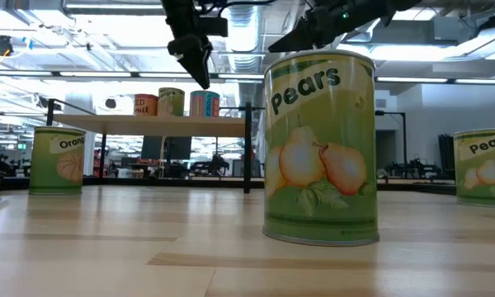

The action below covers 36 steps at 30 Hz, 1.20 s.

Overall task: Pick and place cans onto a shelf
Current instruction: Put the canned mixed corn on the shelf

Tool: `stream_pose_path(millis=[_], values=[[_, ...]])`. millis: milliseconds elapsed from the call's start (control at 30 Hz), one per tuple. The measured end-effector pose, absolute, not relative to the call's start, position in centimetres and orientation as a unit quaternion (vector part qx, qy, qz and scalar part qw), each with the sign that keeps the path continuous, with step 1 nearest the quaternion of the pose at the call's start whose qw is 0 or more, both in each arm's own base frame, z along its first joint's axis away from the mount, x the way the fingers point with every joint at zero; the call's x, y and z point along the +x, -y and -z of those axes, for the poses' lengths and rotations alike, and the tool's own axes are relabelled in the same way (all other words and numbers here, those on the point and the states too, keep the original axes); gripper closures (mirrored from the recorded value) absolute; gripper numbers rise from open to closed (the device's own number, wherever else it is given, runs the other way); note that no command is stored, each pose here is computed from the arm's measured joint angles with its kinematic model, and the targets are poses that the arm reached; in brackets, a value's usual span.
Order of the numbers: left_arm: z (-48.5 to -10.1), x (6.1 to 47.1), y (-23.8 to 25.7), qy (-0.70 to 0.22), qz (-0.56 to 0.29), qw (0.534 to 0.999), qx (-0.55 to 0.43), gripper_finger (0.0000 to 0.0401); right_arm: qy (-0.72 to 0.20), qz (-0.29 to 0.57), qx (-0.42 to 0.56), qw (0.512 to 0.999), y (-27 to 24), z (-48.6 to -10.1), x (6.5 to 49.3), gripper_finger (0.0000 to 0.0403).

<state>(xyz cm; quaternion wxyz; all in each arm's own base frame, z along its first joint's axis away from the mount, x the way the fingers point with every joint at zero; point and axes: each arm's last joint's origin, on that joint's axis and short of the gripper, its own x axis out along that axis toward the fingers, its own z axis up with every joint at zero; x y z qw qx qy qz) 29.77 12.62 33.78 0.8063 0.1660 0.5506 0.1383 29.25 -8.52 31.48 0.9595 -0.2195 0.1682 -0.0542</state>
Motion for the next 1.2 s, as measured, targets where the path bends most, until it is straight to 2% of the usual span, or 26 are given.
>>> stream_pose_path(millis=[333, 1200], values=[[-33.7, 29.4, -13.2, -0.546, -0.097, 0.822, 0.133, 0.0287, -0.172, 0.054, -0.225, 0.958, 8.6, -31.4, 29.2, 0.0396], [-33.9, 29.1, -13.8, -0.548, -0.110, 0.816, 0.148, 0.0294, -0.171, 0.052, -0.225, 0.958, 8.5, -31.4, 29.3, 0.0394]])
